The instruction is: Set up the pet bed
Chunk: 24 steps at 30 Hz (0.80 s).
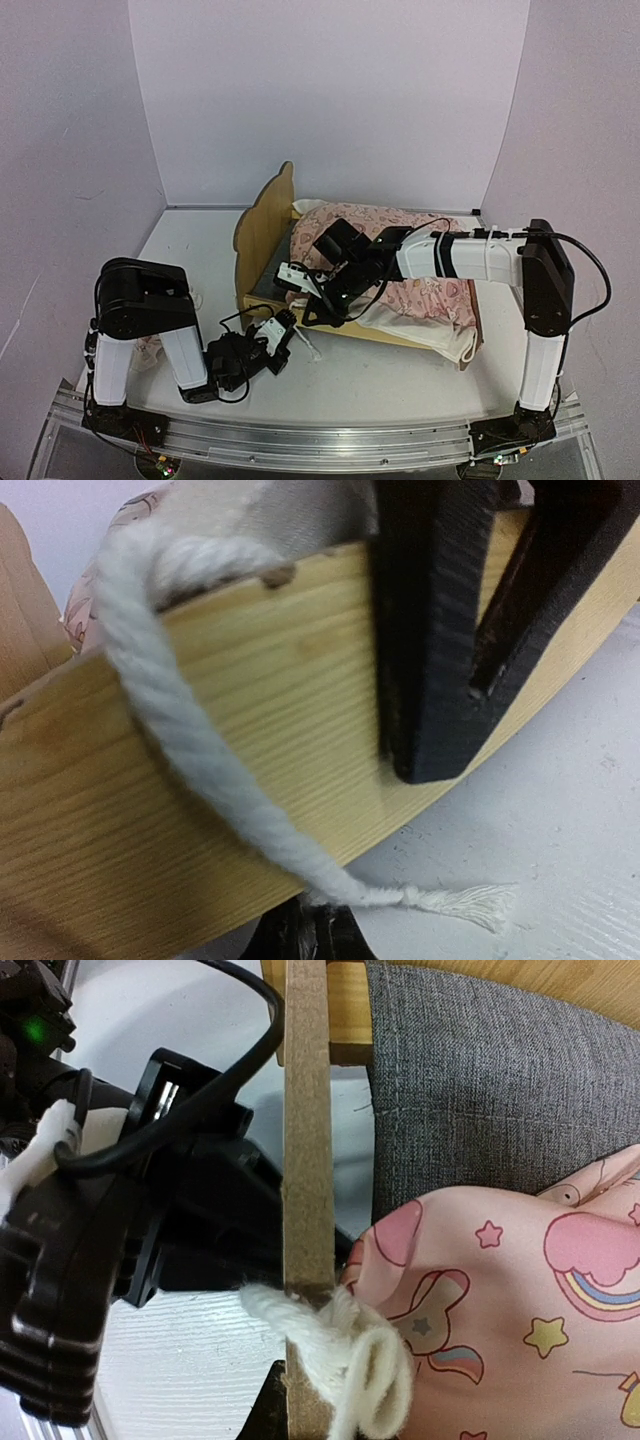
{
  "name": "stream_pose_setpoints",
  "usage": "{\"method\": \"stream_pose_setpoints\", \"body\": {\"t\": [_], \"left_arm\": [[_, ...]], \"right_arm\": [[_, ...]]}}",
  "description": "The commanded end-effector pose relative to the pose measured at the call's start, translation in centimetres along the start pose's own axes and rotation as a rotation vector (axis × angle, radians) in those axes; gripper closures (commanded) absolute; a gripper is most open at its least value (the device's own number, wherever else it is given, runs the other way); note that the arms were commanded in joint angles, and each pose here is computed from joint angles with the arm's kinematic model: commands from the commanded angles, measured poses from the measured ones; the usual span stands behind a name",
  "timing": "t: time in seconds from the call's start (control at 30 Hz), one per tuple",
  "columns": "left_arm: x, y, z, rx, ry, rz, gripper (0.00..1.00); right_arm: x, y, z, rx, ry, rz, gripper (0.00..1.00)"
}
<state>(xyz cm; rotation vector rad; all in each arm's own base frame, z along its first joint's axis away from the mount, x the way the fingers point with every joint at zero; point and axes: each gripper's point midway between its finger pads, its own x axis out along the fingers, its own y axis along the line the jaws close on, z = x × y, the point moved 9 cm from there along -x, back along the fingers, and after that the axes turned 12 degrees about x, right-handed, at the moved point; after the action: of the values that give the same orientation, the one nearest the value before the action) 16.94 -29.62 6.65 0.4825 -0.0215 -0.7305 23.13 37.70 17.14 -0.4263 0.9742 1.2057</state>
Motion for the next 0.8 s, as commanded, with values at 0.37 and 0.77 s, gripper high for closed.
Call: {"method": "stream_pose_setpoints", "body": {"t": [0.37, 0.77], "left_arm": [[-2.9, 1.1, 0.7, -0.079, 0.225, -0.160, 1.00], [-4.0, 2.5, -1.6, -0.166, 0.352, -0.016, 1.00]], "right_arm": [[-0.2, -1.3, 2.2, -0.201, -0.227, -0.077, 1.00], [-0.9, 0.4, 1.3, 0.045, -0.148, -0.127, 0.48]]}}
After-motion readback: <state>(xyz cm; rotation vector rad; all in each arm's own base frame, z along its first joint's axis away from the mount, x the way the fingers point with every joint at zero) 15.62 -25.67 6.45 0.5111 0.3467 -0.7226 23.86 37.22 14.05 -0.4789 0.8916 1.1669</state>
